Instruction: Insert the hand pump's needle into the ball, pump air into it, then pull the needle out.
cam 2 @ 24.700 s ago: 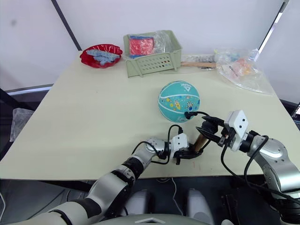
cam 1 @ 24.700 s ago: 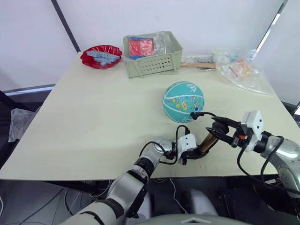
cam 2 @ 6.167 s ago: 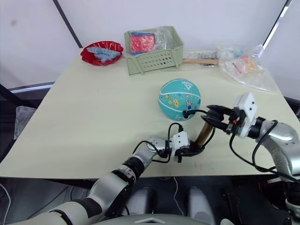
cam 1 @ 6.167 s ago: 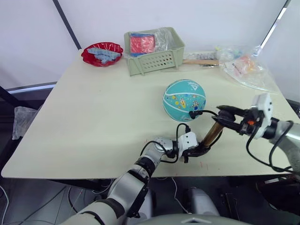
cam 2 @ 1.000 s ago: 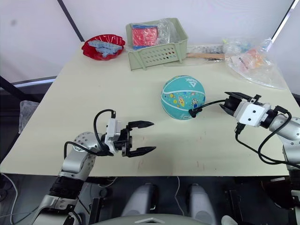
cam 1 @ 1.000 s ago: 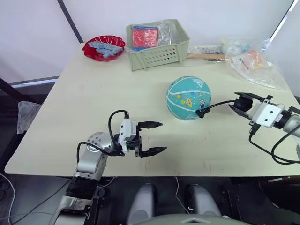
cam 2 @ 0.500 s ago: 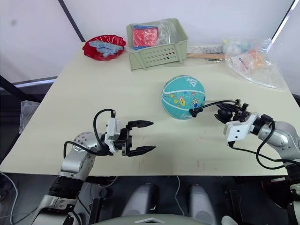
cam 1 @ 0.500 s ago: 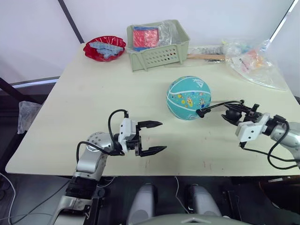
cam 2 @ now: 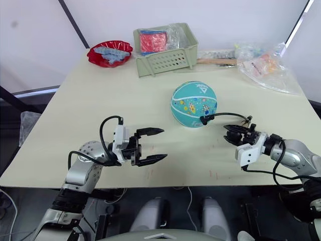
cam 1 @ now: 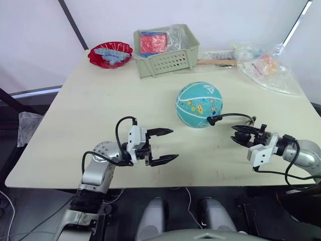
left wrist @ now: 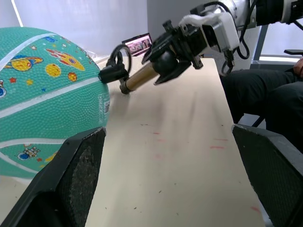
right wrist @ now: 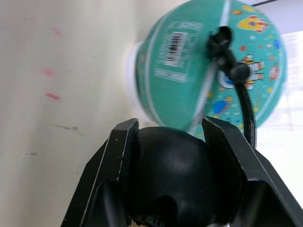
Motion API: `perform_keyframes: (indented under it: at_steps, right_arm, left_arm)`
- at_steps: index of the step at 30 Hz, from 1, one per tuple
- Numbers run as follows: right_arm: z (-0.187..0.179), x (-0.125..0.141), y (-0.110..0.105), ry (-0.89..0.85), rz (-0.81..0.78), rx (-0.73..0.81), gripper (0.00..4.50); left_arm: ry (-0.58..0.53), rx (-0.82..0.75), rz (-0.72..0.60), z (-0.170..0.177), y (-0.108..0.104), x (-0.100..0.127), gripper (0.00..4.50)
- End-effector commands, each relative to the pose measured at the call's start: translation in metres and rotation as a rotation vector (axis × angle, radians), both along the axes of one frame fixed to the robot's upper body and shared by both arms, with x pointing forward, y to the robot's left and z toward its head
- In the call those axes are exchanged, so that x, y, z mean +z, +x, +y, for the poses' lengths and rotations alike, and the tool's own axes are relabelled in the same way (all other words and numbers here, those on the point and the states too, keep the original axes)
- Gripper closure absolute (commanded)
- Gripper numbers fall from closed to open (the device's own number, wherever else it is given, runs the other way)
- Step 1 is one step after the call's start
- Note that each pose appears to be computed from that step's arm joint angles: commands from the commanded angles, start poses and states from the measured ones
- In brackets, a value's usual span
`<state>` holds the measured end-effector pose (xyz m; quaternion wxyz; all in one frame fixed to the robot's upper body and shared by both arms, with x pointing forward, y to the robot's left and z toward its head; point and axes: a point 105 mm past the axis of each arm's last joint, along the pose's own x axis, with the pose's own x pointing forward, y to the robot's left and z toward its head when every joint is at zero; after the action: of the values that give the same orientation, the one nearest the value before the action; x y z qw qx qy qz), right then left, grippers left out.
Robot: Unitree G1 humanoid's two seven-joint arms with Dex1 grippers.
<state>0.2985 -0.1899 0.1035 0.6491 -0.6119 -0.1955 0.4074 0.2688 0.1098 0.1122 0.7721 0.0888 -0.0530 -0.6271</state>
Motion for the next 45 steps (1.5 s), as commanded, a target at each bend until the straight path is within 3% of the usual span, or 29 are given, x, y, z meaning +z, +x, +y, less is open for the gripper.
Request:
perform_keyframes:
  at_steps: [1,2,5,6,8,31,45]
  right_arm:
    - [0.002,0.003,0.002,0.002,0.000,0.008,2.89]
    - [0.002,0.001,0.003,-0.001,0.013,0.001,2.89]
    - [0.002,-0.003,0.005,-0.002,0.037,-0.012,1.40]
    - [0.001,-0.003,0.005,-0.002,0.039,-0.014,1.24]
    - [0.001,-0.004,0.006,-0.003,0.045,-0.017,0.07]
    - [-0.015,0.015,-0.013,0.185,0.133,-0.046,0.07]
    - [-0.028,0.026,-0.051,0.621,0.358,-0.155,0.07]
  left_arm:
    - [-0.019,-0.005,-0.047,0.000,-0.002,0.012,0.00]
    - [-0.018,-0.004,-0.048,-0.001,-0.001,0.013,0.00]
    - [-0.018,-0.003,-0.048,-0.001,-0.001,0.013,0.00]
    - [-0.018,-0.002,-0.048,0.000,-0.001,0.013,0.00]
    - [-0.017,-0.001,-0.047,0.000,0.000,0.013,0.00]
    - [-0.015,-0.001,-0.052,-0.001,0.002,0.011,0.00]
    - [-0.037,0.026,-0.067,0.000,0.010,0.017,0.00]
